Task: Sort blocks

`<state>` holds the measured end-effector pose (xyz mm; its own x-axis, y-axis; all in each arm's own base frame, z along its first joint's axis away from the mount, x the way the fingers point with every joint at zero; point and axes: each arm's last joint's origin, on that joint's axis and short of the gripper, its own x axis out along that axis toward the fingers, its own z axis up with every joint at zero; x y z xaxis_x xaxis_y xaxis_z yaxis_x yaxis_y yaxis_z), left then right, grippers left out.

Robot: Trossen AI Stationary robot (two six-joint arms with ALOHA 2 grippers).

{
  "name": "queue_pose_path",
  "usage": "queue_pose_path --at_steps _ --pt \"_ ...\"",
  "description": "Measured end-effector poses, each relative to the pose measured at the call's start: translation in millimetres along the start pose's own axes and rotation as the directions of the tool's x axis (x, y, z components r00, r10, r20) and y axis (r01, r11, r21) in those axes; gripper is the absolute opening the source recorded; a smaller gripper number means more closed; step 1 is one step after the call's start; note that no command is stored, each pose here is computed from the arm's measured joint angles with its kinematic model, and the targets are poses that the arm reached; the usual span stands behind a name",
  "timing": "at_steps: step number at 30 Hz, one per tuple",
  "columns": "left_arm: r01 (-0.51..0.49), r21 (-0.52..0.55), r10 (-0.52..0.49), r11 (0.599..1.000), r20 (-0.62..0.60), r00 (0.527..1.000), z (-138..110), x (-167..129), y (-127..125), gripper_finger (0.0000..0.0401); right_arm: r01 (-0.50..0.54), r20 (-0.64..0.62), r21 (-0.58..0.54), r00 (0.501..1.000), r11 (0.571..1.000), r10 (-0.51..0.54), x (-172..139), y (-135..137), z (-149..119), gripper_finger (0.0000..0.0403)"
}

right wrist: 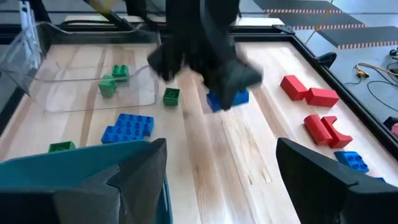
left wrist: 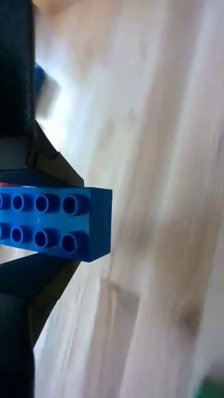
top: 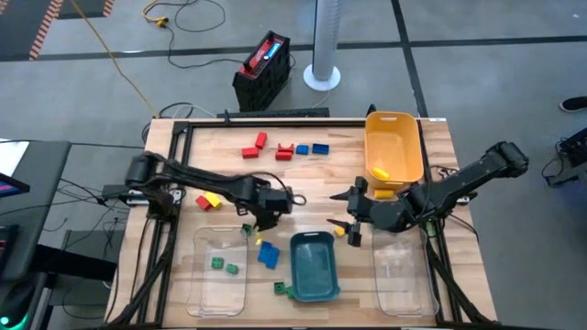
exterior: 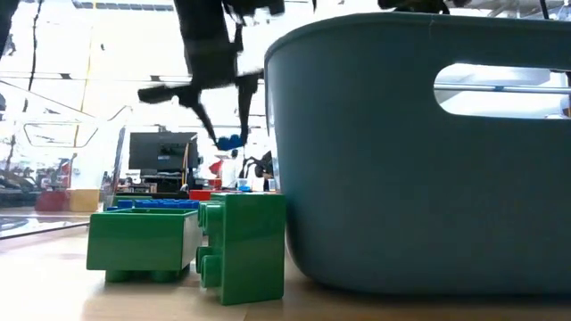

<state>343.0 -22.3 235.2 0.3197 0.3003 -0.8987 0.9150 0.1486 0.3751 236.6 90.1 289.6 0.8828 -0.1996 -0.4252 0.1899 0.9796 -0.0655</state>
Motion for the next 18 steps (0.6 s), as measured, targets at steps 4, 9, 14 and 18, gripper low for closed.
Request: queue_pose_path --at_steps 4,9,14,18 --pt "-0.112 -0.204 0.148 0.972 0.173 0.974 -5 -42 3 0.0134 0.008 0.007 -0.011 1.000 1.000 -0.007 -8 0 0 0.0314" --pt "-0.118 -0.522 0.338 0.845 0.350 0.874 -5 -84 6 0.0134 0.035 0.007 -0.059 0.999 0.998 -0.035 -12 13 -6 0.0314" --pt "-0.011 -0.677 0.462 0.736 0.490 0.739 5 -107 12 0.0134 0.084 0.026 -0.052 0.996 0.995 -0.082 -14 25 -11 0.0314" --pt "0.061 -0.701 0.519 0.711 0.581 0.628 28 -115 18 0.0134 0.105 0.039 -0.017 0.994 0.994 -0.104 -17 25 -11 0.0314"
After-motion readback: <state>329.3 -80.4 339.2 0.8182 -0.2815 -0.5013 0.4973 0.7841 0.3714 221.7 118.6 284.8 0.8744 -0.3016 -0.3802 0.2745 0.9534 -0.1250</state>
